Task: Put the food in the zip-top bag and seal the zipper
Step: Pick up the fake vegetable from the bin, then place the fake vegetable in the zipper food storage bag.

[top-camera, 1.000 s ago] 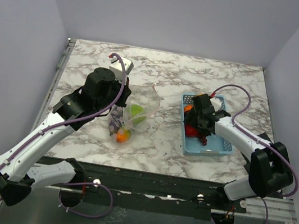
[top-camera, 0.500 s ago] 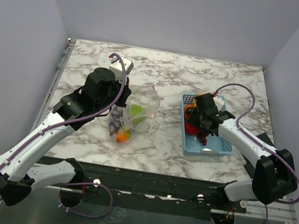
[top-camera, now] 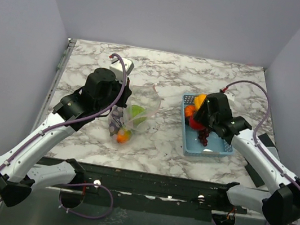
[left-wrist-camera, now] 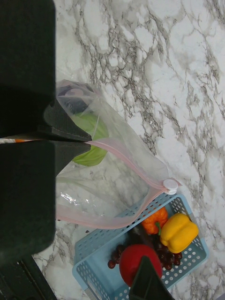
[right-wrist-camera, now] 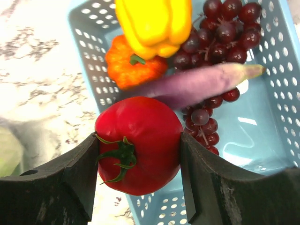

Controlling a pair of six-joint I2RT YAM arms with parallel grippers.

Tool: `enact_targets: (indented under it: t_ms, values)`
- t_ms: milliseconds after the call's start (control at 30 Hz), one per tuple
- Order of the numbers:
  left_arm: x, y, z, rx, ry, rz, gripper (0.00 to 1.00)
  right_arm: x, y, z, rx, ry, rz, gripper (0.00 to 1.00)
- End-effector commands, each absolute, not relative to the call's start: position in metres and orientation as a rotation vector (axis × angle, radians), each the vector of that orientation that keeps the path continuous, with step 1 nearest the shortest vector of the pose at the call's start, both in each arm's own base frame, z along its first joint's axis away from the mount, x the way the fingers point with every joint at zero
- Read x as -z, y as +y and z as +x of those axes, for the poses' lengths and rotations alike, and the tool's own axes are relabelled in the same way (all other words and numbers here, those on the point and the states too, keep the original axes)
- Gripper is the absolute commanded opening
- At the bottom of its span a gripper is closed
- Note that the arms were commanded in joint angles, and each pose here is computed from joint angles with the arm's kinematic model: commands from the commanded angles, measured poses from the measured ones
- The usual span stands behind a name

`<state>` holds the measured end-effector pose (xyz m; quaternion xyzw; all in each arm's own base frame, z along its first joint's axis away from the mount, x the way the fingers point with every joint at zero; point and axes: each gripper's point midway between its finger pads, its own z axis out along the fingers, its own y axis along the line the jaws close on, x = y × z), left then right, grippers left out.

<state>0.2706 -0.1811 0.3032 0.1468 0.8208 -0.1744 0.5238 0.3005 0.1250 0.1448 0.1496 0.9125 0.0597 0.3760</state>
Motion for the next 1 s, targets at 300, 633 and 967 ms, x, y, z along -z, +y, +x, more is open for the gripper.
enact_targets:
  t_ms: [300, 633, 967]
  values:
    - [-0.315, -0.183, 0.271, 0.429, 1.944, 0.368, 0.00, -0.274, 0.177, 0.293, -0.581, 2.065, 0.016, 0.04]
    - [-0.317, -0.186, 0.270, 0.443, 1.946, 0.371, 0.00, -0.346, 0.232, 0.274, -0.826, 1.905, -0.183, 0.05]
    - [-0.322, -0.187, 0.269, 0.451, 1.944, 0.375, 0.00, -0.367, 0.301, 0.258, -0.894, 1.864, -0.339, 0.05]
